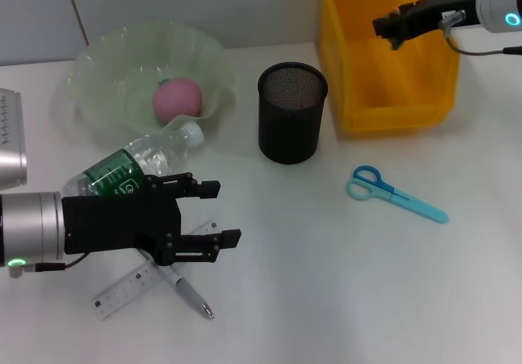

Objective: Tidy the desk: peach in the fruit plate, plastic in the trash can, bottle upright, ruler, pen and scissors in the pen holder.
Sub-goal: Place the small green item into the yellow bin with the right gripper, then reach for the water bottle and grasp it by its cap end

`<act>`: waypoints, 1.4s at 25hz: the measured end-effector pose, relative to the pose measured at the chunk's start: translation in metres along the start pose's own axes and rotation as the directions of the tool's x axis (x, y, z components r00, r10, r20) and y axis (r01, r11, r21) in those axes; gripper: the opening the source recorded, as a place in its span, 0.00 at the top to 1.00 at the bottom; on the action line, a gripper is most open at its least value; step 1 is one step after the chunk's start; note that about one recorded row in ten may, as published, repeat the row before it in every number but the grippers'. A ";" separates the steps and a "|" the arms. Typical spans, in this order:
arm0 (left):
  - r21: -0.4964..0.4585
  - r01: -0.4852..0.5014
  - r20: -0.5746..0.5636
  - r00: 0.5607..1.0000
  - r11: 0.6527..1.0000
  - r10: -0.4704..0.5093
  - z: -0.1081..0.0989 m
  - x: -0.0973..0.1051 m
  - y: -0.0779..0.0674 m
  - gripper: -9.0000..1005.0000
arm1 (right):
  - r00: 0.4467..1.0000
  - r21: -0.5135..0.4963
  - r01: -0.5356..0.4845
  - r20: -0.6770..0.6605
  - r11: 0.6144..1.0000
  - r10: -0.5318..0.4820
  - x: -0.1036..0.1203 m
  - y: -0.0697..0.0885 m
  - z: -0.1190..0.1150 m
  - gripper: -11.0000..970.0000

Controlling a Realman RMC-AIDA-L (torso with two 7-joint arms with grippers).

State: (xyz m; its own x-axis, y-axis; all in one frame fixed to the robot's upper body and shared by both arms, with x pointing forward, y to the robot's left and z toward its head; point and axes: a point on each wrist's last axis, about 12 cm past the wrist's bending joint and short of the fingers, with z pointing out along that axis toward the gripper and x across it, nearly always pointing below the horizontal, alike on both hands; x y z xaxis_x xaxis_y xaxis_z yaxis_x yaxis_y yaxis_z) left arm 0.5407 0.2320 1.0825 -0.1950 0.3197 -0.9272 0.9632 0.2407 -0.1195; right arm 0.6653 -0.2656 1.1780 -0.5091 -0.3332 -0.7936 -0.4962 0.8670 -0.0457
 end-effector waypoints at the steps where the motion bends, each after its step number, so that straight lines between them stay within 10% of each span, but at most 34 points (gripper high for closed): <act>1: 0.000 0.000 0.000 1.000 1.000 0.000 0.000 0.000 0.000 0.20 | 1.000 0.000 0.000 0.000 1.000 0.000 0.000 0.000 0.000 0.64; 12: 0.001 -0.001 0.000 1.000 1.000 0.001 0.000 0.000 0.000 0.20 | 1.000 0.024 -0.007 0.022 1.000 0.007 0.000 -0.004 -0.007 0.22; 27: 0.001 0.013 0.002 1.000 1.000 -0.013 -0.002 0.000 0.000 0.20 | 0.998 -0.168 0.008 0.070 0.986 0.004 -0.006 0.013 -0.039 0.20; 35: -0.009 0.021 0.020 1.000 1.000 -0.020 -0.006 0.000 0.000 0.21 | 0.983 -0.457 0.166 0.143 0.874 -0.112 0.037 0.033 -0.079 0.20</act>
State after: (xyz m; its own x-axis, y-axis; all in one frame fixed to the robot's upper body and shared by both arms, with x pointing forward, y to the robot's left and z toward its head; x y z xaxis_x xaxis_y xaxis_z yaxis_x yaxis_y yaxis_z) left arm 0.5401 0.2376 1.0849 -0.2108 0.2964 -0.9315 0.9573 0.2556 -0.1353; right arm 0.5744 -0.2786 1.1949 -0.3444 -0.3716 -0.8621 -0.8395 0.5330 0.1056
